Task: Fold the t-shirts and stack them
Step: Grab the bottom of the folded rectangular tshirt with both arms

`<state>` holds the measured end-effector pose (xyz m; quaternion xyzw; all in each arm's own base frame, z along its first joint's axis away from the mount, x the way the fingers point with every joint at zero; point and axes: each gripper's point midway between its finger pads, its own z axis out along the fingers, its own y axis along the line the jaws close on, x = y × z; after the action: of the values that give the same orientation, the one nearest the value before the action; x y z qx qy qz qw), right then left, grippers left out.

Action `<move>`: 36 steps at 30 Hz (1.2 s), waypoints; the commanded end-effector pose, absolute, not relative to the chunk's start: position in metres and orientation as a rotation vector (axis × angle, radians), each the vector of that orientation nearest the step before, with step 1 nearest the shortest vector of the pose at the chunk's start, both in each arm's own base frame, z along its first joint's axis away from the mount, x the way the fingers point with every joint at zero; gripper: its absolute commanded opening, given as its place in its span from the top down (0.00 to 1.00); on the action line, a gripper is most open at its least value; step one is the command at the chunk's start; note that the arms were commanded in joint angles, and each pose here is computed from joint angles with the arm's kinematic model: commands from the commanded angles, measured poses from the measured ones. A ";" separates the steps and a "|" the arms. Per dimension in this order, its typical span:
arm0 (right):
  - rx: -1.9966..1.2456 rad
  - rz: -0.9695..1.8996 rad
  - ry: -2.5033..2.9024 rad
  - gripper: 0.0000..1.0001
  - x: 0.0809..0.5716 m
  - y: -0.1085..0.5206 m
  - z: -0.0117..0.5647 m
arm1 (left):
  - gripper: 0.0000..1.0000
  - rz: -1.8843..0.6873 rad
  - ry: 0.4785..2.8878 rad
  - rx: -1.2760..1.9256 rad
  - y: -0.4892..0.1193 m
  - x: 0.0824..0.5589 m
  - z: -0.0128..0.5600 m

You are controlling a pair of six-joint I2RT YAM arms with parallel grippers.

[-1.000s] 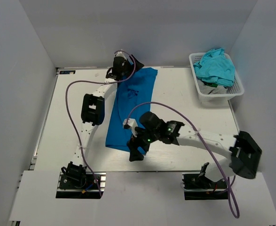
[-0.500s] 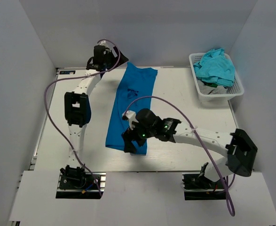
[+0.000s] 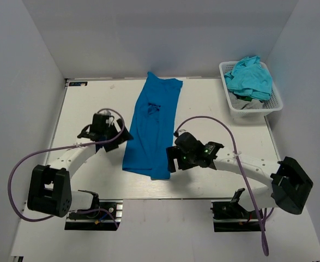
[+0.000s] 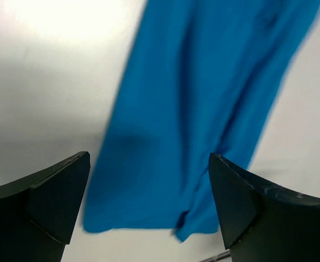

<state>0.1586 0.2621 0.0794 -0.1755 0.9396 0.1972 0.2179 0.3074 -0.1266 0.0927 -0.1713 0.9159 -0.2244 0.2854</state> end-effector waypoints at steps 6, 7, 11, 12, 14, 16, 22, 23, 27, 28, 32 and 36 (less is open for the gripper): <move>-0.486 0.501 2.719 0.19 0.167 0.276 0.051 | 0.00 -0.582 2.572 -0.540 -0.118 0.263 0.051; -0.503 0.500 2.720 0.19 0.168 0.279 0.048 | 0.00 -0.563 2.570 -0.531 -0.116 0.263 0.050; -0.554 0.449 2.798 0.21 0.167 0.285 0.032 | 0.00 -0.522 2.586 -0.534 -0.111 0.259 0.044; -0.578 0.446 2.803 0.21 0.165 0.288 0.031 | 0.00 -0.521 2.599 -0.525 -0.113 0.255 0.041; -0.616 0.459 2.838 0.23 0.161 0.296 0.027 | 0.00 -0.488 2.630 -0.541 -0.108 0.245 0.031; -0.633 0.436 2.848 0.26 0.160 0.300 0.027 | 0.00 -0.497 2.652 -0.556 -0.108 0.234 0.021; -0.686 0.383 2.894 0.37 0.150 0.307 0.020 | 0.00 -0.539 2.677 -0.553 -0.111 0.211 0.007; -0.682 0.362 2.915 0.43 0.149 0.307 0.017 | 0.02 -0.584 2.682 -0.542 -0.116 0.208 0.007; -0.680 0.333 2.937 0.50 0.146 0.307 0.018 | 0.17 -0.644 2.693 -0.500 -0.125 0.200 0.006; -0.677 0.339 2.933 0.50 0.146 0.308 0.019 | 0.21 -0.636 2.723 -0.494 -0.126 0.191 0.001; -0.650 0.357 2.922 0.56 0.147 0.308 0.022 | 0.32 -0.521 2.786 -0.498 -0.115 0.172 -0.015; -0.676 0.386 2.933 0.67 0.144 0.311 0.022 | 0.41 -0.510 2.815 -0.509 -0.115 0.164 -0.019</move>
<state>0.1504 0.3104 0.0192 -0.2221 0.9649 0.1228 0.0682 0.2218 -0.1335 0.0218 -0.1639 0.9319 -0.2396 0.2174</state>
